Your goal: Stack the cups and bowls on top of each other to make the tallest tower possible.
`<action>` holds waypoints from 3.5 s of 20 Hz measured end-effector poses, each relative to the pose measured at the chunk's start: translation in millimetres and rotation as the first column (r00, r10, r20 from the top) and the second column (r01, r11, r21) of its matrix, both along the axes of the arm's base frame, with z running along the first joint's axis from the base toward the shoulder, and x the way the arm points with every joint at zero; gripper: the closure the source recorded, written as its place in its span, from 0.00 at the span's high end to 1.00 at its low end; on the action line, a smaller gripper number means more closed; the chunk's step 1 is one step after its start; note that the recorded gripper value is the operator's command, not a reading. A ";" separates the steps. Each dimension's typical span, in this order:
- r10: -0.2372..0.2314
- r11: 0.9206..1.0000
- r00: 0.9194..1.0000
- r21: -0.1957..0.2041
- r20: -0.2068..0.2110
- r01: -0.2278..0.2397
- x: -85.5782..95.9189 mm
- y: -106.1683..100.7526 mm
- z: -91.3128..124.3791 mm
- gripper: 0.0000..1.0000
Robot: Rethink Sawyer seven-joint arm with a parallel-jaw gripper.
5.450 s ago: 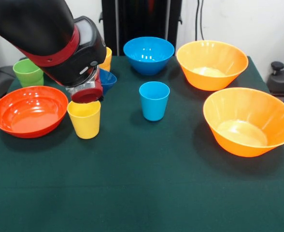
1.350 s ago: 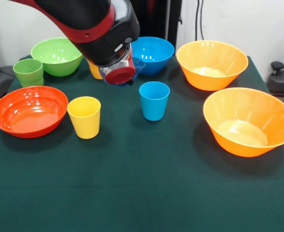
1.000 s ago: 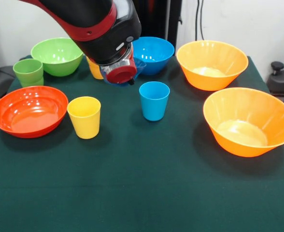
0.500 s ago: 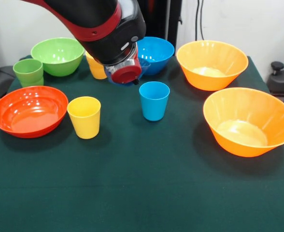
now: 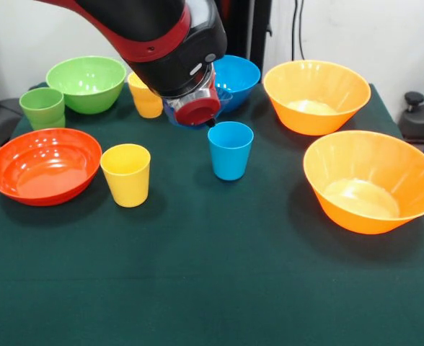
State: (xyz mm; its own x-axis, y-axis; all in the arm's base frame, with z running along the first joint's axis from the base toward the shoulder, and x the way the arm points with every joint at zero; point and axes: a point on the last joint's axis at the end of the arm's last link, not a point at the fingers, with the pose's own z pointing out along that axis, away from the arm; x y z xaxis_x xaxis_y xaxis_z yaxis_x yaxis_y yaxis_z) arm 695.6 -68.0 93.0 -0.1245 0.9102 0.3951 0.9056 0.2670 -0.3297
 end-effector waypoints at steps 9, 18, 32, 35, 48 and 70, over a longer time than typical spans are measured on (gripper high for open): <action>0.012 1.000 1.000 0.000 0.000 -0.012 0.8 8.6 0.1 0.00; 0.015 1.000 1.000 0.002 0.001 -0.015 1.6 12.3 0.5 0.00; 0.018 1.000 1.000 0.004 0.001 -0.018 2.2 16.0 -0.5 0.00; 0.017 1.000 1.000 0.005 0.002 -0.017 2.4 15.8 -0.3 0.00; 0.009 1.000 1.000 0.006 -0.003 -0.009 -0.1 12.1 -0.4 0.00; -0.013 1.000 1.000 0.025 0.006 0.013 3.8 13.7 2.7 0.00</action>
State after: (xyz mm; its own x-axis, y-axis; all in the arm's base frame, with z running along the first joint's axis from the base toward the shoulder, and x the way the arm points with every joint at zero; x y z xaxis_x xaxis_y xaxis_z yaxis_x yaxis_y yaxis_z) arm 699.4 -54.3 95.7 -0.1153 0.9017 0.4168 0.9112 0.2631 -0.3171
